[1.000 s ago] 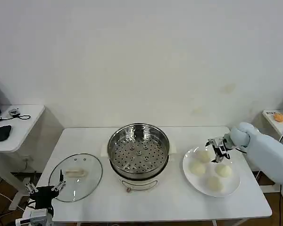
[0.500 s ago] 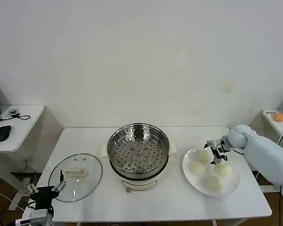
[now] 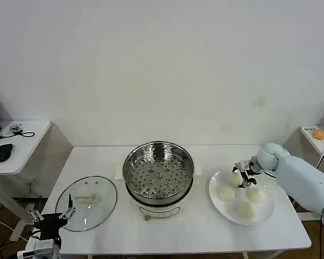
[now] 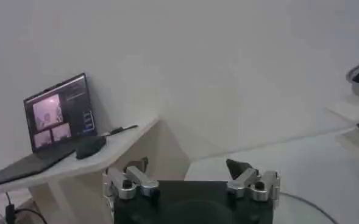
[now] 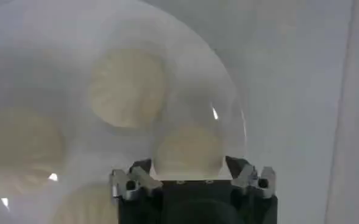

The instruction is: Take steamed baozi put them in steamer then cover it.

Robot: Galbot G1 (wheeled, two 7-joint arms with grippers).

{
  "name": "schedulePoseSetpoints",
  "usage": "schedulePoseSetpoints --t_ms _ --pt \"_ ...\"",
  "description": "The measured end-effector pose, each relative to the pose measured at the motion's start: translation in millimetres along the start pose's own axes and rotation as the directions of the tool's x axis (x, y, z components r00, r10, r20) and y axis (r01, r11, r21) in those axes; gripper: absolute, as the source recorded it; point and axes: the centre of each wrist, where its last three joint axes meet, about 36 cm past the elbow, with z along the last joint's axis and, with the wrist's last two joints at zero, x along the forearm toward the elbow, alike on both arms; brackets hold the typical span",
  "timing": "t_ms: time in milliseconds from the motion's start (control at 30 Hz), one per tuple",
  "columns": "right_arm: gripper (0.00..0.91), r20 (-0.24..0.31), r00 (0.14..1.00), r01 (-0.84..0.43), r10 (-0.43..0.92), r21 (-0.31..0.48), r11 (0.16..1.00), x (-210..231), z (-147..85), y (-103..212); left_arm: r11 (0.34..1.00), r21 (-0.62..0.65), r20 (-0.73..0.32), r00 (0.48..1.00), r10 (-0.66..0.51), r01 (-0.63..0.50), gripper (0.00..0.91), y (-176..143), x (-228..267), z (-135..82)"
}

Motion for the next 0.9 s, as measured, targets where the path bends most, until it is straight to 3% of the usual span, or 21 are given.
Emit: schedulePoseSetpoints --t_ms 100,433,733,900 --pt "0.605 0.006 1.0 -0.005 0.005 0.0 1.0 -1.4 -1.8 -0.4 1.0 0.001 0.003 1.0 0.001 -0.001 0.907 0.0 0.6 -1.4" --pt "0.615 0.018 1.0 -0.02 0.019 0.013 1.0 11.3 -0.6 -5.2 1.0 -0.002 0.004 1.0 -0.001 0.001 0.907 2.4 4.0 -3.2" --pt "0.625 0.02 0.997 -0.076 0.075 0.049 0.996 70.1 3.7 -22.9 1.0 -0.007 0.003 1.0 0.002 -0.002 0.907 3.7 2.1 -1.5" --pt "0.615 0.057 0.989 -0.139 0.134 0.083 0.987 111.2 -4.8 -39.6 1.0 -0.009 0.005 1.0 0.007 -0.007 0.907 3.9 1.0 -1.7"
